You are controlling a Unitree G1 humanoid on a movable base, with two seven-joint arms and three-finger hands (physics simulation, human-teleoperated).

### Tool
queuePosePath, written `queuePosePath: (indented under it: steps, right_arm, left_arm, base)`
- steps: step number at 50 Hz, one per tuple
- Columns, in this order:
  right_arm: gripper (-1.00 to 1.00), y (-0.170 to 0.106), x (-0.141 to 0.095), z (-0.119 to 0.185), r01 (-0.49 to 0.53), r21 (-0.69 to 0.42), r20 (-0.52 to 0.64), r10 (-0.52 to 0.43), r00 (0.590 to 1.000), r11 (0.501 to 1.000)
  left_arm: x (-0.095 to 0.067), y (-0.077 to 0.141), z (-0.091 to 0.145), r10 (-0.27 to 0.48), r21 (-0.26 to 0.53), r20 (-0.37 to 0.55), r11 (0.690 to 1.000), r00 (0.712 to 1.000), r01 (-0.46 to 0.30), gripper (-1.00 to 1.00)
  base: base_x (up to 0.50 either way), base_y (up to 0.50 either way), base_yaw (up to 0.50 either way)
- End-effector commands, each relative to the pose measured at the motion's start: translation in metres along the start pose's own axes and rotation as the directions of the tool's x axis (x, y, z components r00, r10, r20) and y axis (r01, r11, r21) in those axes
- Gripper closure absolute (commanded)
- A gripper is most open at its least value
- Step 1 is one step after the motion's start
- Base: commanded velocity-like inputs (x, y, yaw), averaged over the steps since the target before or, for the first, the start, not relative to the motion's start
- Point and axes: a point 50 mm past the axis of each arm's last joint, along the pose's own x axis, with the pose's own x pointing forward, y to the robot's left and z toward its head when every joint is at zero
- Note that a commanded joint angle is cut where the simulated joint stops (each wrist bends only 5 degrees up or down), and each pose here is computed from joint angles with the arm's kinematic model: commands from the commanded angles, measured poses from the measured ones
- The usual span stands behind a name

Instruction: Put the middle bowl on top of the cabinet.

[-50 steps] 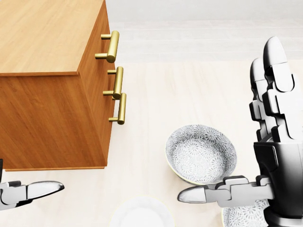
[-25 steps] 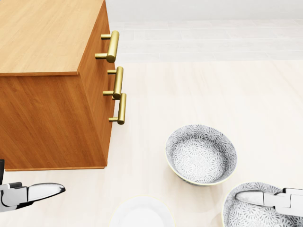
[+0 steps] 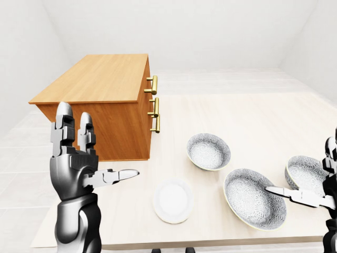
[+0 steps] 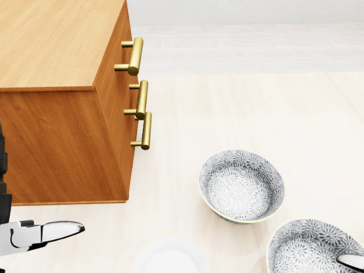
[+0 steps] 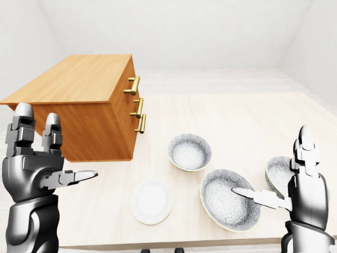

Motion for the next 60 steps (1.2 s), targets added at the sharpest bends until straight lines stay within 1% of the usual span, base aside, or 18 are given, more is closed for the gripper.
queuePosePath:
  steps: [1,5,6,7,9,14,20,22,23,26,31,33,36,39,46,52,55,60]
  right_arm:
    - [-1.0,-0.017,-0.012,-0.027,0.027,-0.034,-0.142,-0.032,0.989,0.999]
    - [-1.0,-0.019,-0.017,-0.042,0.029,-0.031,-0.213,-0.035,0.977,0.999]
    - [-1.0,-0.021,-0.02,-0.052,0.024,-0.135,-0.281,-0.061,0.958,0.991]
    - [-1.0,-0.013,-0.022,-0.061,-0.017,-0.101,-0.316,-0.016,0.949,0.995]
    - [-1.0,-0.013,-0.023,-0.066,-0.005,-0.13,-0.318,-0.037,0.947,0.992]
    - [-1.0,-0.022,-0.026,-0.068,0.013,-0.093,-0.33,-0.043,0.943,0.996]
    - [-1.0,-0.038,-0.031,-0.077,0.052,-0.114,-0.35,-0.089,0.933,0.992]
    - [-1.0,-0.039,-0.032,-0.08,0.062,-0.083,-0.36,-0.088,0.929,0.995]
    - [-1.0,-0.042,-0.032,-0.085,0.069,-0.112,-0.362,-0.105,0.926,0.991]
    - [-1.0,-0.046,-0.032,-0.084,0.077,-0.112,-0.365,-0.113,0.924,0.991]
    - [-1.0,-0.049,-0.037,-0.098,0.095,-0.126,-0.376,-0.136,0.916,0.987]
    - [-1.0,-0.051,-0.039,-0.101,0.085,-0.18,-0.382,-0.149,0.912,0.98]
    - [-1.0,-0.056,-0.041,-0.106,0.102,-0.187,-0.403,-0.171,0.899,0.977]
    - [-1.0,-0.062,-0.043,-0.106,0.119,-0.22,-0.407,-0.202,0.891,0.968]
    - [-1.0,-0.075,-0.049,-0.108,0.147,-0.234,-0.417,-0.236,0.878,0.961]
    - [-1.0,-0.078,-0.048,-0.106,0.154,-0.252,-0.408,-0.249,0.878,0.956]
    - [-1.0,-0.078,-0.045,-0.103,0.153,-0.289,-0.397,-0.264,0.879,0.945]
    - [-1.0,-0.077,-0.044,-0.1,0.156,-0.275,-0.388,-0.258,0.885,0.949]
  left_arm:
    - [0.0,0.0,-0.004,0.002,0.02,-0.016,1.0,1.0,-0.002,-1.0]
    - [-0.001,0.0,-0.004,-0.001,0.022,-0.022,1.0,1.0,0.001,-1.0]
    - [-0.001,0.0,-0.008,0.01,0.038,-0.037,0.999,0.999,-0.009,-1.0]
    - [-0.002,0.0,-0.008,0.007,0.04,-0.04,0.999,0.999,-0.005,-1.0]
    - [-0.002,0.0,-0.005,0.006,0.039,-0.027,0.999,1.0,-0.005,-1.0]
    - [-0.002,-0.001,-0.006,0.004,0.038,-0.032,0.999,0.999,-0.002,-1.0]
    - [-0.002,-0.002,-0.005,-0.001,0.037,-0.026,0.999,1.0,0.002,-1.0]
    - [-0.002,-0.002,-0.006,-0.006,0.036,-0.033,0.999,0.999,0.007,-1.0]
    - [-0.002,-0.003,-0.006,-0.005,0.036,-0.033,0.999,0.999,0.007,-1.0]
    - [-0.002,-0.003,-0.006,-0.008,0.038,-0.032,0.999,0.999,0.009,-1.0]
    - [-0.002,-0.004,-0.007,-0.009,0.039,-0.036,0.999,0.999,0.011,-1.0]
    - [-0.003,-0.003,-0.009,-0.007,0.04,-0.043,0.999,0.999,0.009,-1.0]
    - [-0.003,-0.004,-0.007,-0.009,0.033,-0.037,0.999,0.999,0.011,-1.0]
    - [-0.005,-0.005,-0.008,-0.017,0.032,-0.046,0.999,0.999,0.019,-1.0]
    - [-0.005,-0.005,-0.009,-0.019,0.034,-0.051,0.999,0.999,0.021,-1.0]
    - [-0.005,-0.005,-0.011,-0.024,0.033,-0.06,0.999,0.998,0.026,-1.0]
    - [-0.005,-0.006,-0.014,-0.023,0.034,-0.071,0.999,0.997,0.026,-1.0]
    - [-0.006,-0.006,-0.015,-0.025,0.035,-0.076,0.999,0.997,0.027,-1.0]
  base:
    - [0.0,0.0,0.0]
    - [0.0,0.0,0.0]
    - [0.0,0.0,0.0]
    - [0.0,0.0,0.0]
    - [0.0,0.0,0.0]
    - [0.0,0.0,0.0]
    - [0.0,0.0,0.0]
    - [0.0,0.0,0.0]
    - [0.0,0.0,0.0]
    - [0.0,0.0,0.0]
    - [0.0,0.0,0.0]
    - [0.0,0.0,0.0]
    - [0.0,0.0,0.0]
    - [0.0,0.0,0.0]
    - [0.0,0.0,0.0]
    - [0.0,0.0,0.0]
    - [0.0,0.0,0.0]
    - [0.0,0.0,0.0]
